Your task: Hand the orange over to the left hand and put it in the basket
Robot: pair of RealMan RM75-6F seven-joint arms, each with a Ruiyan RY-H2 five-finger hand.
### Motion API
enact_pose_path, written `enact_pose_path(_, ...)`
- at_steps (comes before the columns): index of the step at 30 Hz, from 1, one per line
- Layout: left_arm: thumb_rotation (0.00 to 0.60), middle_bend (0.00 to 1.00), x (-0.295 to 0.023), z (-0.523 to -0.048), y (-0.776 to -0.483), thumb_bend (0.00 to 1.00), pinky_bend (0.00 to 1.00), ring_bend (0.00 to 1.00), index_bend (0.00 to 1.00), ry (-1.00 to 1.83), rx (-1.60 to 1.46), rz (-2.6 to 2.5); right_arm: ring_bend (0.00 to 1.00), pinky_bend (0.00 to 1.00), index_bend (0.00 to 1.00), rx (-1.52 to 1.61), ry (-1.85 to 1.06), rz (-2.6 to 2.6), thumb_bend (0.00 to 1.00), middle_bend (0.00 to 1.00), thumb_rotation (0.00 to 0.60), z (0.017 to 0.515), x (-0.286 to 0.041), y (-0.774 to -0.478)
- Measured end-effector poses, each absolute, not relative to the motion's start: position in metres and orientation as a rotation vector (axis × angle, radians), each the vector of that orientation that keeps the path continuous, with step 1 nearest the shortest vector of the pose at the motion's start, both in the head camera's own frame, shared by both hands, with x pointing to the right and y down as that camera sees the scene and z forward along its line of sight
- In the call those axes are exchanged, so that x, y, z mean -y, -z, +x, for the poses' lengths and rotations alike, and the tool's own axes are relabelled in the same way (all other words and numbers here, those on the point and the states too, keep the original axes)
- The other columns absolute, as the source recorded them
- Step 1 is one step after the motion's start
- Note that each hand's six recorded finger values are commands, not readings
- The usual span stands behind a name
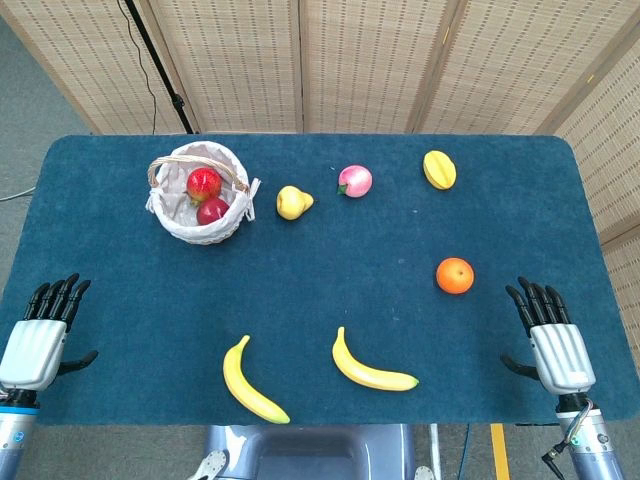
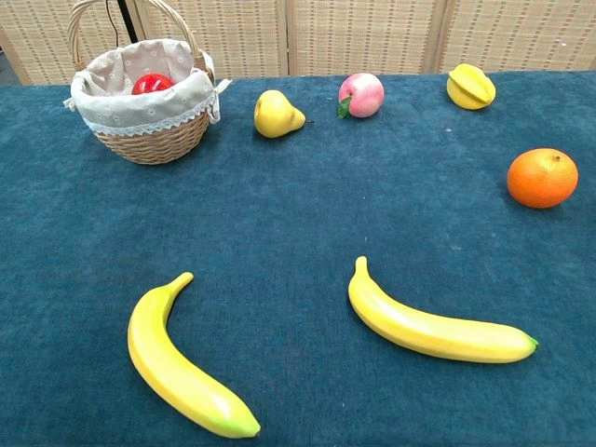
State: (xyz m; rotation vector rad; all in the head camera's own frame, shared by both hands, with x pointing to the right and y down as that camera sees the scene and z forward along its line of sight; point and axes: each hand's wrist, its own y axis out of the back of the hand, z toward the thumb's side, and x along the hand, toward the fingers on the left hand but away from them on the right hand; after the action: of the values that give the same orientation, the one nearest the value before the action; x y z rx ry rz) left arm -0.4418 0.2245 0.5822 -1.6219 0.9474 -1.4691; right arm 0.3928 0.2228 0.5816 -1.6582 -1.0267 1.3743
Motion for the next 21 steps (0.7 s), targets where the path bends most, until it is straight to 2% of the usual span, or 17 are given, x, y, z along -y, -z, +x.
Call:
enact_pose_path(9,0.600,0.00,-0.224,-0.446,-0.583,0.00,0.01,0.00,0.00,1.485,-0.952,-1.623,0.00,0.00,0.02,1.018,-1.375,-1.675,0.00,0.00,0.600,0.390,-0.221,-0.585)
enact_pose_path(21,0.600,0.00,-0.222,-0.452,-0.584,0.00,0.01,0.00,0.00,1.503,-0.972,-1.642,0.00,0.00,0.02,0.897,-1.348,-1.799,0.00,0.00,0.600,0.348,-0.198,-0.618)
